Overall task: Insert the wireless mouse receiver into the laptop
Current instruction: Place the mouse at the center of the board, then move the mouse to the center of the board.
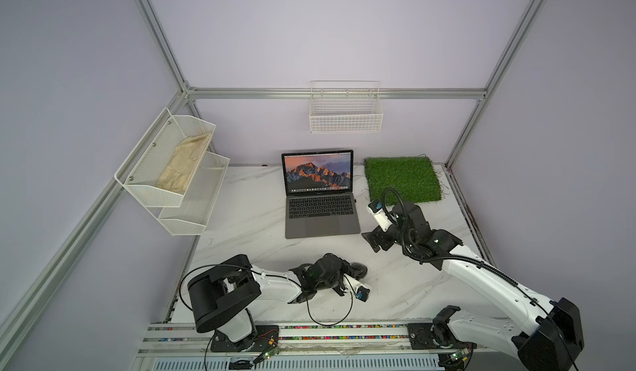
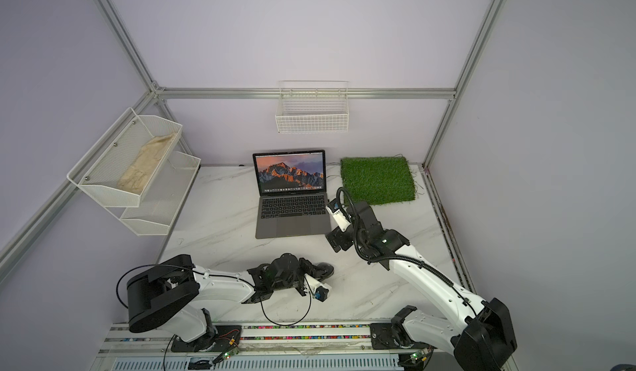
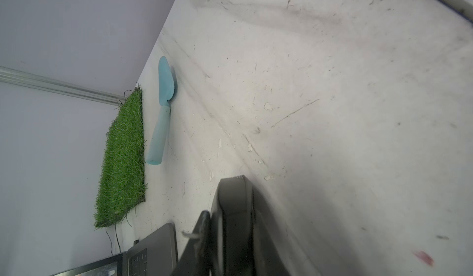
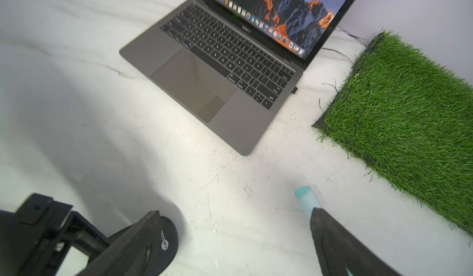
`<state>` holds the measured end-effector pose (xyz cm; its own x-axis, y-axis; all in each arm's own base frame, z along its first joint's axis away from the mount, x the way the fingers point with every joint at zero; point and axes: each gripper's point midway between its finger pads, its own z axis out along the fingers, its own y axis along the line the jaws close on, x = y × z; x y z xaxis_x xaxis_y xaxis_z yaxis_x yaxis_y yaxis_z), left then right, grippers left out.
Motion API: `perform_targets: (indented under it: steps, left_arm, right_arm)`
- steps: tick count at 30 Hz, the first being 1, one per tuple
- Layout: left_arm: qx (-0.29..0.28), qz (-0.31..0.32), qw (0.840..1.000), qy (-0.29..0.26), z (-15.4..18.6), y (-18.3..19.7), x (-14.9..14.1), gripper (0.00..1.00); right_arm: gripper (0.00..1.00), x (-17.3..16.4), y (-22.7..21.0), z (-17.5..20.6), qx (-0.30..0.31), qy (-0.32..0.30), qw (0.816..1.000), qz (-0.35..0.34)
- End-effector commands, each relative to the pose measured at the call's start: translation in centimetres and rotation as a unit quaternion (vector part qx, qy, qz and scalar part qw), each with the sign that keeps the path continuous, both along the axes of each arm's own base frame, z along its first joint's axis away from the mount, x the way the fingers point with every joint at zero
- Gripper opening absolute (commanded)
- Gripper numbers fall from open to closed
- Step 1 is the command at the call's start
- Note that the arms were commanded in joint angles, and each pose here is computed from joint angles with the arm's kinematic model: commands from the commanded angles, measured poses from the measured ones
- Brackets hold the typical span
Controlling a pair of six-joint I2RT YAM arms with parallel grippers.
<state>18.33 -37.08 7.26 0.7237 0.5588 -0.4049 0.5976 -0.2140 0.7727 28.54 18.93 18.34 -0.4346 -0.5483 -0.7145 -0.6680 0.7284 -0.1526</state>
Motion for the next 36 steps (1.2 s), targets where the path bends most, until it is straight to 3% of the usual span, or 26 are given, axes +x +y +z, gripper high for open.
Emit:
perform_targets:
  steps: [1, 6, 11, 12, 13, 20, 23, 25, 29, 32, 36]
  left_arm:
    - [0.043, 0.009, 0.999, -0.021, -2.8, 1.3, -0.2, 0.31]
    - [0.052, 0.048, 0.997, -0.008, -4.1, 2.2, 0.2, 0.44]
    - [0.018, 0.085, 0.996, 0.025, -3.3, 2.8, 0.2, 0.56]
    - [0.007, 0.093, 0.995, 0.033, -2.8, 3.1, 0.1, 0.83]
    - [0.002, 0.098, 0.994, 0.039, -2.5, 3.5, 0.0, 1.0]
    - [-0.011, 0.158, 0.985, 0.064, -1.8, 6.7, -0.8, 1.0]
    - [-0.095, 0.223, 0.965, 0.097, 1.3, 7.6, 0.5, 1.0]
    - [-0.158, 0.277, 0.941, 0.114, 3.7, 8.9, 2.2, 1.0]
    - [-0.313, 0.369, 0.867, 0.122, 8.3, 13.8, 5.1, 1.0]
    - [-0.383, 0.474, 0.769, 0.192, 9.4, 18.6, 7.9, 1.0]
    - [-0.489, 0.551, 0.642, 0.212, 10.9, 25.2, 9.8, 1.0]
  right_arm:
    - [0.93, -2.3, -1.0, -2.4, -0.088, 0.032, 0.993, 0.078]
    - [0.92, -4.7, -2.0, -5.7, -0.159, 0.086, 0.972, 0.152]
    - [0.92, -5.8, -0.8, -6.1, -0.149, 0.078, 0.96, 0.222]
    - [0.92, -6.1, -0.3, -6.2, -0.143, 0.079, 0.957, 0.24]
    - [0.91, -6.3, 0.1, -6.3, -0.139, 0.079, 0.954, 0.253]
    - [0.9, -8.1, 3.8, -8.6, -0.143, 0.076, 0.916, 0.368]
    - [0.89, -8.6, 4.7, -10.4, -0.174, 0.061, 0.889, 0.419]
    - [0.89, -8.5, 5.0, -11.2, -0.199, 0.042, 0.872, 0.445]
    - [0.89, -8.3, 5.2, -11.8, -0.233, 0.015, 0.838, 0.492]
    - [0.89, -8.8, 4.9, -13.0, -0.254, 0.025, 0.816, 0.519]
    - [0.89, -8.4, 5.7, -14.1, -0.272, 0.006, 0.809, 0.52]
